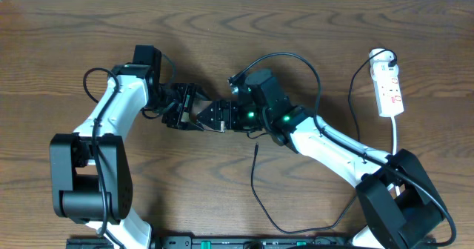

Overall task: Plug charger to phone and switch on socket
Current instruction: 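Grasp the phone box edge with the right gripper beside the left gripper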

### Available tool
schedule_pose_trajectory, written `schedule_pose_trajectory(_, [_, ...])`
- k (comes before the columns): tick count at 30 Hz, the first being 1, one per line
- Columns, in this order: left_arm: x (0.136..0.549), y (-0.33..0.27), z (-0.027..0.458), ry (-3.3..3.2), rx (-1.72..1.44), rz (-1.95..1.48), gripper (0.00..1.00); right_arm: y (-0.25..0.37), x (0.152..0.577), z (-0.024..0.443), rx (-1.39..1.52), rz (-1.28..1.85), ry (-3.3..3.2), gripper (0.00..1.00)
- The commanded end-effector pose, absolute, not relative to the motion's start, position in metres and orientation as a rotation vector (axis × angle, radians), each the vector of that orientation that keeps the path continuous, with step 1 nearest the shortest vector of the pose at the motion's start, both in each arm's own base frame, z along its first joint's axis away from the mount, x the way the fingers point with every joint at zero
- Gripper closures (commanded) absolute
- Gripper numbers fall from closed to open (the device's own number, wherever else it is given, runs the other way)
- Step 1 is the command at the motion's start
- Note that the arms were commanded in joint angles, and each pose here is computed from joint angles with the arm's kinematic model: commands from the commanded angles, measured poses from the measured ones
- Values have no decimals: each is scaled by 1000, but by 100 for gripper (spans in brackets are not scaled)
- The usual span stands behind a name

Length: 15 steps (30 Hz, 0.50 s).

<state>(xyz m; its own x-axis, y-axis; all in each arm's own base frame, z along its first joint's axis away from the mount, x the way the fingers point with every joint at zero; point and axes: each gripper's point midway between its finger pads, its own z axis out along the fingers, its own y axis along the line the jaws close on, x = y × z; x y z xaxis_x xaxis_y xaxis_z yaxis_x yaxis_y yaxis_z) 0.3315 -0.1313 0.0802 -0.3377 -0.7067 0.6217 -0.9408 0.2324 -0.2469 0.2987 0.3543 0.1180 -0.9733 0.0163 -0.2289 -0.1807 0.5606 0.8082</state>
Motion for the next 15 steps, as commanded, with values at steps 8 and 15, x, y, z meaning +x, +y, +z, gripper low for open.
schedule_pose_trajectory(8, [329, -142, 93, -2117, 1476, 891, 93, 359, 305, 114, -48, 1299, 2589, 26])
schedule_pose_trajectory(15, [329, -142, 93, -2117, 1477, 892, 93, 360, 304, 113, -51, 1290, 2590, 45])
